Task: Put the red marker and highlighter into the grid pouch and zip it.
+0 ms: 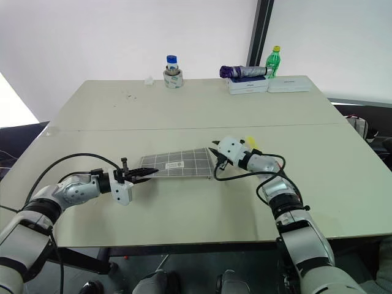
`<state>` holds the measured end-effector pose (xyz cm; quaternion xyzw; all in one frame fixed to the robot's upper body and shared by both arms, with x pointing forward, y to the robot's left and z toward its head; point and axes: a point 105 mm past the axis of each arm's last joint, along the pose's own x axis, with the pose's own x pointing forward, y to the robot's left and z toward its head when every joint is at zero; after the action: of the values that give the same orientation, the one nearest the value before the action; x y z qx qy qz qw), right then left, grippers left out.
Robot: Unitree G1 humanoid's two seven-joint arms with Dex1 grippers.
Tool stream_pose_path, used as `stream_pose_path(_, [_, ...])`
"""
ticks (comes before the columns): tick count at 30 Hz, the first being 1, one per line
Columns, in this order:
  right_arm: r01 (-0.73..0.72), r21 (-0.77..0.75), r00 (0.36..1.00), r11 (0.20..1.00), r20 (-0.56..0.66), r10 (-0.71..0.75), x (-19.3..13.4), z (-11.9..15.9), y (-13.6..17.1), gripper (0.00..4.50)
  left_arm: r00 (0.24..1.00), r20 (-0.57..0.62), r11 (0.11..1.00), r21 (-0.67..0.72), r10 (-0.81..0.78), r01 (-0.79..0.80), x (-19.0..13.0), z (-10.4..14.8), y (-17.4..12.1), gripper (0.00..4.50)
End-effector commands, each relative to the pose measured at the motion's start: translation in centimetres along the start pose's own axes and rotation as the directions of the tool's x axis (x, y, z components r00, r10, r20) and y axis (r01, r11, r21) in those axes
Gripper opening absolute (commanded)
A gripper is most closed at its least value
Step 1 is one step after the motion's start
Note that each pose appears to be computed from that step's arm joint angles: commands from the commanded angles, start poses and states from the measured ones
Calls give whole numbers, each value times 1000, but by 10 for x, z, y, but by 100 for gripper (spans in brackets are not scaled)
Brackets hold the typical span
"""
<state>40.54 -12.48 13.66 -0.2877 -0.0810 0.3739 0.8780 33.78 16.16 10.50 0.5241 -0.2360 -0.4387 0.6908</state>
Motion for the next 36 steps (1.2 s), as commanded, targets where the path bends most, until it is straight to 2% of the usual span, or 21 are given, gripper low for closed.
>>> stream_pose_path(1, [18, 98, 993, 995, 114, -29, -19, 29, -20, 295, 996, -66, 991, -114, 56, -64, -11, -9, -5, 0])
stream_pose_path(3, [-66, 156, 989, 986, 143, 43, -30, 37, -9, 410, 993, -88, 987, -129, 83, -94, -16, -10, -3, 0])
stream_pose_path(4, [-111, 171, 985, 979, 153, 85, -36, 41, 0, 444, 992, -95, 986, -134, 88, -101, -18, -10, -3, 0])
stream_pose_path(7, [-209, 140, 972, 968, 142, 189, -46, 42, 29, 444, 986, -100, 978, -144, 135, -149, -21, -4, 2, 0])
stream_pose_path(10, [-192, 121, 978, 974, 113, 178, -39, 36, 41, 444, 982, -84, 974, -134, 171, -181, -19, 5, 11, 0])
stream_pose_path(13, [-156, 163, 984, 974, 114, 138, -28, 34, 43, 444, 979, -80, 975, -104, 189, -197, -19, 12, 23, 0])
stream_pose_path(17, [-159, 142, 984, 977, 100, 145, -17, 27, 50, 444, 972, -75, 972, -60, 224, -229, -22, 20, 45, 0])
stream_pose_path(22, [-159, 159, 984, 974, 110, 142, -13, 26, 47, 444, 964, -89, 966, -36, 251, -255, -27, 22, 59, 0])
stream_pose_path(25, [-135, 245, 982, 960, 162, 97, -6, 35, 41, 444, 969, -80, 970, -43, 235, -239, -24, 26, 55, 0])
stream_pose_path(29, [-161, 408, 972, 899, 225, 72, 2, 49, 43, 444, 969, -75, 971, -41, 234, -237, -23, 29, 53, 0])
stream_pose_path(33, [-133, 509, 975, 850, 221, 20, 7, 52, 39, 444, 969, -77, 970, -46, 234, -238, -22, 28, 51, 0])
stream_pose_path(36, [-145, 518, 979, 843, 197, 47, 7, 49, 46, 444, 969, -75, 970, -47, 234, -238, -20, 28, 51, 0])
